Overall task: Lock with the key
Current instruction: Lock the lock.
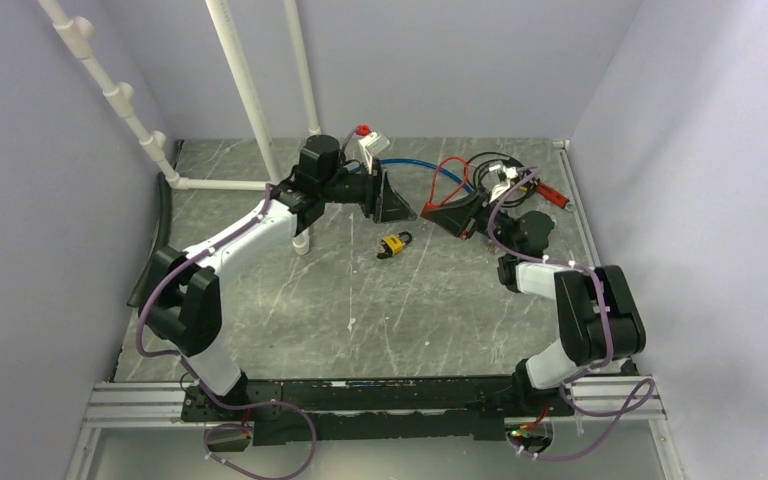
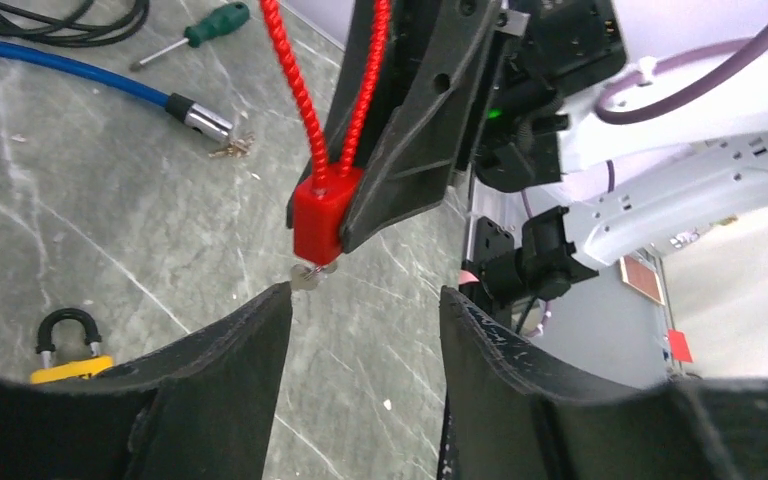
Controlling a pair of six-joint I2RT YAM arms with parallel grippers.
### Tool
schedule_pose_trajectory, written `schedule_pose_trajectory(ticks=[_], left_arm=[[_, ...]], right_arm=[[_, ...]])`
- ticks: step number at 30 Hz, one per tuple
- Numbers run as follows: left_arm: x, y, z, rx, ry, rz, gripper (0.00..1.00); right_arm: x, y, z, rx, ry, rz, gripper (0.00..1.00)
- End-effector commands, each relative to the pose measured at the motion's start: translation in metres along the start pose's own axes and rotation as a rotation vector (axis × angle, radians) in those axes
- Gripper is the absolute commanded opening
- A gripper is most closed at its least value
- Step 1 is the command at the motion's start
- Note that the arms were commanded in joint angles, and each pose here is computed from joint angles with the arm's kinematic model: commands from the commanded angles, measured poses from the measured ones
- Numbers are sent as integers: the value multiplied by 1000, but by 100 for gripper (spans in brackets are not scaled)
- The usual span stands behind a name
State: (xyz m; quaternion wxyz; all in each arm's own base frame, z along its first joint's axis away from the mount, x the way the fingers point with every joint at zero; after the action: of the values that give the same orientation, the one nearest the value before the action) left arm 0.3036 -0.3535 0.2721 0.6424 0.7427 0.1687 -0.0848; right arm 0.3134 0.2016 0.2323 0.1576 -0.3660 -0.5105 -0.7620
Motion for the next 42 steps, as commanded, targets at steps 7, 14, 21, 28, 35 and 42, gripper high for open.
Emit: schedule_pose_trajectory(ticks=[7, 14, 21, 28, 35, 42], left_arm=[[4, 26, 10, -44, 86, 120, 56], [3, 29, 18, -54, 69, 140, 55], [6, 18, 29, -31, 79, 138, 50], [8, 20, 33, -36, 80, 141, 42], [9, 20, 35, -40, 76, 129, 30], [-3, 18, 35, -52, -2, 83, 6]], right_arm=[[8, 53, 4, -233, -171, 117, 0], [10, 49, 9, -237, -176, 177, 0], [22, 51, 14, -234, -129, 180, 0], [28, 50, 15, -233, -100, 178, 0], [34, 50, 17, -235, -75, 178, 0], [44, 50, 16, -227, -31, 137, 0]])
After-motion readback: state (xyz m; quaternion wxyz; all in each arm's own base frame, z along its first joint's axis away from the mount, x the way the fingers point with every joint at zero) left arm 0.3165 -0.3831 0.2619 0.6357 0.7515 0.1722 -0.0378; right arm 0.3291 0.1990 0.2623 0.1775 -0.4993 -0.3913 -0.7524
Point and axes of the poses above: each gripper's point midway between its finger pads, its own z axis out along the fingers, its own x axis along the line the jaws close on, y = z × x, the point moved 1 cm from there along -z, back along the fingers, and after that the axes turned 14 degrees about z, right-handed, at the moved point
